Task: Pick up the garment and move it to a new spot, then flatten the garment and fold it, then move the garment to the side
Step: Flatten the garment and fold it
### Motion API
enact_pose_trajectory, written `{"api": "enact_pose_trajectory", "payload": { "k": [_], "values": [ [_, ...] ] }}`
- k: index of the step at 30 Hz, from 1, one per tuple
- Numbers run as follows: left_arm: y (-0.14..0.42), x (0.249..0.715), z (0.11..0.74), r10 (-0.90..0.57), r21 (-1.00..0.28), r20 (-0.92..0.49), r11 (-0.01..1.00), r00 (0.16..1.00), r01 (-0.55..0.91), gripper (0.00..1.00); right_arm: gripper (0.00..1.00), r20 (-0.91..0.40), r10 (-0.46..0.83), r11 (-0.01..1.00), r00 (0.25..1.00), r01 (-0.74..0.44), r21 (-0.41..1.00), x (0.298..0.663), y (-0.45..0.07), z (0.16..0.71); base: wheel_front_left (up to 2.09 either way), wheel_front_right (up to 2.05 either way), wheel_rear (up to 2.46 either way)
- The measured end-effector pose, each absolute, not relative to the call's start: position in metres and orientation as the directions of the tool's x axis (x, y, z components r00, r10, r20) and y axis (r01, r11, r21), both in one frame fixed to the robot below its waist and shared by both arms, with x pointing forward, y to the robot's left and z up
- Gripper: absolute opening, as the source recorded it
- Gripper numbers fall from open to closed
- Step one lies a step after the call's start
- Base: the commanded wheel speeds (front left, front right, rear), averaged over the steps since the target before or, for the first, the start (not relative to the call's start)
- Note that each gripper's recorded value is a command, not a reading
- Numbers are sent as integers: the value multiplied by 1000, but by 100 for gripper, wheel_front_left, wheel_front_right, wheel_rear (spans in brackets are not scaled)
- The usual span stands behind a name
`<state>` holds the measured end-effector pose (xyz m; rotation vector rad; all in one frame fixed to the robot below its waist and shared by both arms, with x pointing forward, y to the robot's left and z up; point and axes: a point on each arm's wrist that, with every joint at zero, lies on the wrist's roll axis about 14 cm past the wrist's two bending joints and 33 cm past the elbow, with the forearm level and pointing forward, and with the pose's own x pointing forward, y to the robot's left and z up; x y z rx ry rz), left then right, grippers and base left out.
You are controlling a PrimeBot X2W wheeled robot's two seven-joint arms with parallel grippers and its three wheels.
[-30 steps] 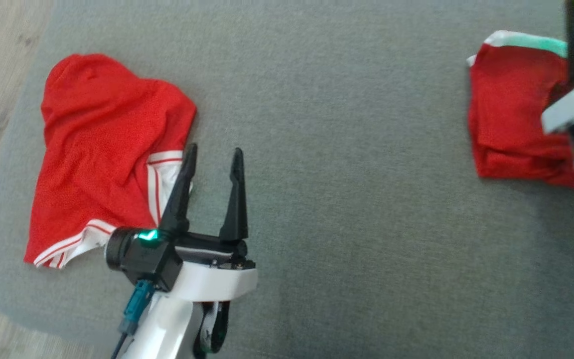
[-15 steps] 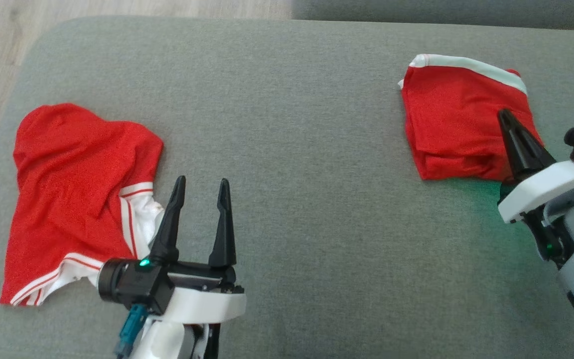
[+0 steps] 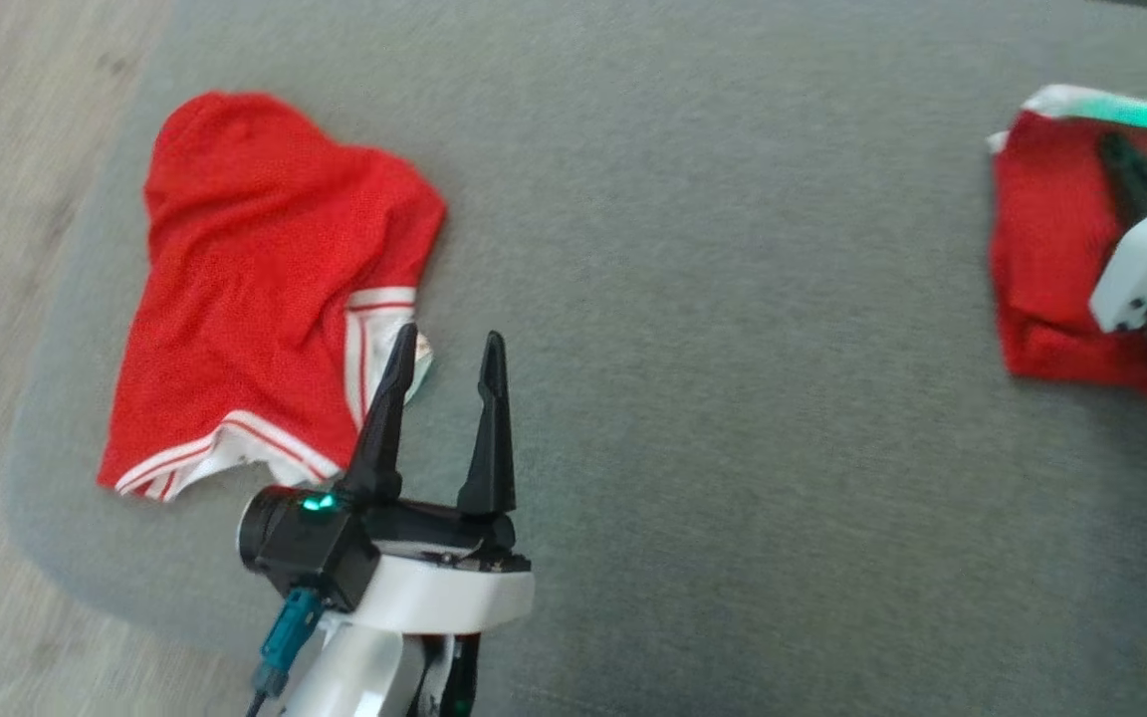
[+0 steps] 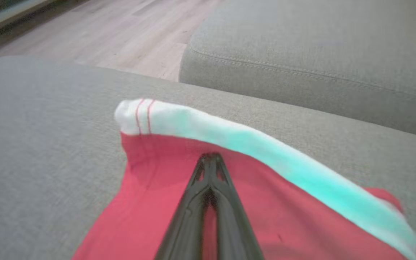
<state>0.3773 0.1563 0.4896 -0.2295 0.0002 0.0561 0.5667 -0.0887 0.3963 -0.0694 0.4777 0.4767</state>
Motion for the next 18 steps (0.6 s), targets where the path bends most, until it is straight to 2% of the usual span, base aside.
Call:
{"api": "enact_pose_trajectory", "payload": {
  "k": [8, 16, 17, 18],
  "values": [
    [175, 382, 475, 120, -209, -58, 969, 991, -130, 100, 0, -507, 467, 861, 725, -504, 72, 601, -45, 366, 0, 0, 0],
    [171, 392, 474, 104, -203, -54, 973, 993, -113, 100, 0, -419, 572, 810, 705, -565, 156, 590, 6, 375, 0, 0, 0],
    [169, 394, 475, 96, -201, -49, 974, 994, -104, 100, 14, -391, 586, 804, 710, -569, 172, 587, 11, 381, 0, 0, 0],
    [167, 395, 477, 89, -200, -43, 975, 995, -96, 100, 37, -359, 597, 799, 717, -570, 189, 583, 14, 388, 0, 0, 0]
  ]
}}
